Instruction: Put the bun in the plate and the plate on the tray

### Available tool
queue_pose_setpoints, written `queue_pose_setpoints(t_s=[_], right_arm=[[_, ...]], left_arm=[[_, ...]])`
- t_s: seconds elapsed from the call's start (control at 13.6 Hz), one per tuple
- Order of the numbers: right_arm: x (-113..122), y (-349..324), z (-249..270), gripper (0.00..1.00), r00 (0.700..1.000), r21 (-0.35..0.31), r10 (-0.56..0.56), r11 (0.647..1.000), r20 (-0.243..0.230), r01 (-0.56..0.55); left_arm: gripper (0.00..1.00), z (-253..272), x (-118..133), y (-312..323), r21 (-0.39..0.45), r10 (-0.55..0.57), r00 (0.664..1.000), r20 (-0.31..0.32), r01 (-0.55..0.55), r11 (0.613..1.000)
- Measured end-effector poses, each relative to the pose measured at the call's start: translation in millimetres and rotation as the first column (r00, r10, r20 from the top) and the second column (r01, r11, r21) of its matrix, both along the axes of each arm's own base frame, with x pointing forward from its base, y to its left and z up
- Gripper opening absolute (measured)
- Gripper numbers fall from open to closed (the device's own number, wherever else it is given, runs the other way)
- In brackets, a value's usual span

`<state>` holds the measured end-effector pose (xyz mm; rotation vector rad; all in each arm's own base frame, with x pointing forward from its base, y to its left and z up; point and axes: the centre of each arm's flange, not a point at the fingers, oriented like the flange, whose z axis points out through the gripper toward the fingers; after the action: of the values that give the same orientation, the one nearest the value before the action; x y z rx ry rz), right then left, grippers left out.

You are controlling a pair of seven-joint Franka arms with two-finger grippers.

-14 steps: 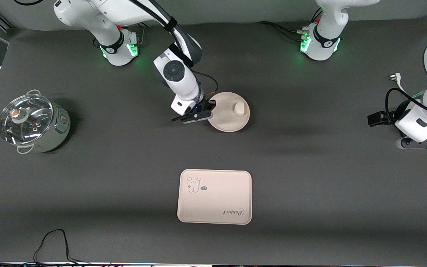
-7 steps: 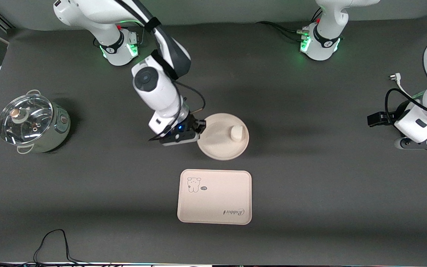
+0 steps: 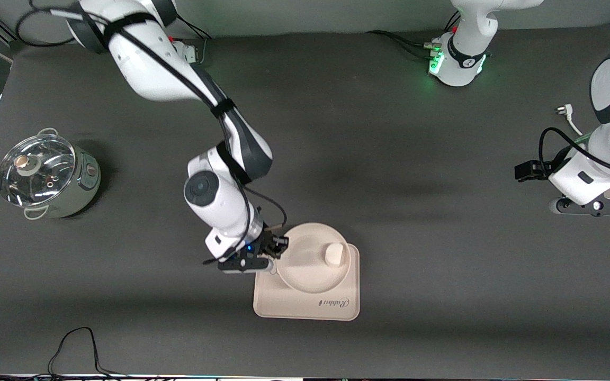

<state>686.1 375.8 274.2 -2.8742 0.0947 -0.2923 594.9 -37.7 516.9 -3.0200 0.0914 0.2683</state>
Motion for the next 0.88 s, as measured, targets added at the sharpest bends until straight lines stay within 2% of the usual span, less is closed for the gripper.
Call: queue_pose_setpoints(t_s=[0.22,0.37,0.44,0.73,0.88], right_arm=[[28.7,-13.6,-41.9,0.04,1.0,-0.001,-0.019,1.0,0.016,0.019],[35.3,-18.9,-49.2,0.04,0.999,0.002,-0.028,1.0,0.025,0.028],[36.3,-18.7,-48.6,0.09,0.999,0.003,-0.028,1.0,0.028,0.027],[41.1,-14.2,-29.3,0.49,0.998,0.021,-0.023,1.0,0.058,0.022],[42.0,-13.4,-5.1,0.72,0.999,0.02,-0.011,1.0,0.053,0.01]], left_arm=[[1.0,-0.6,0.3,0.2,0.001,0.0,1.0,-0.001,0.0,1.0],[1.0,-1.2,0.5,0.2,0.002,0.0,1.0,-0.002,0.0,1.0],[1.0,-1.5,0.6,0.2,0.002,0.0,1.0,-0.002,0.0,1.0],[1.0,-2.5,1.0,0.2,0.002,0.0,1.0,-0.004,0.0,1.0],[1.0,-3.0,1.3,0.3,0.003,0.0,1.0,-0.005,0.0,1.0]])
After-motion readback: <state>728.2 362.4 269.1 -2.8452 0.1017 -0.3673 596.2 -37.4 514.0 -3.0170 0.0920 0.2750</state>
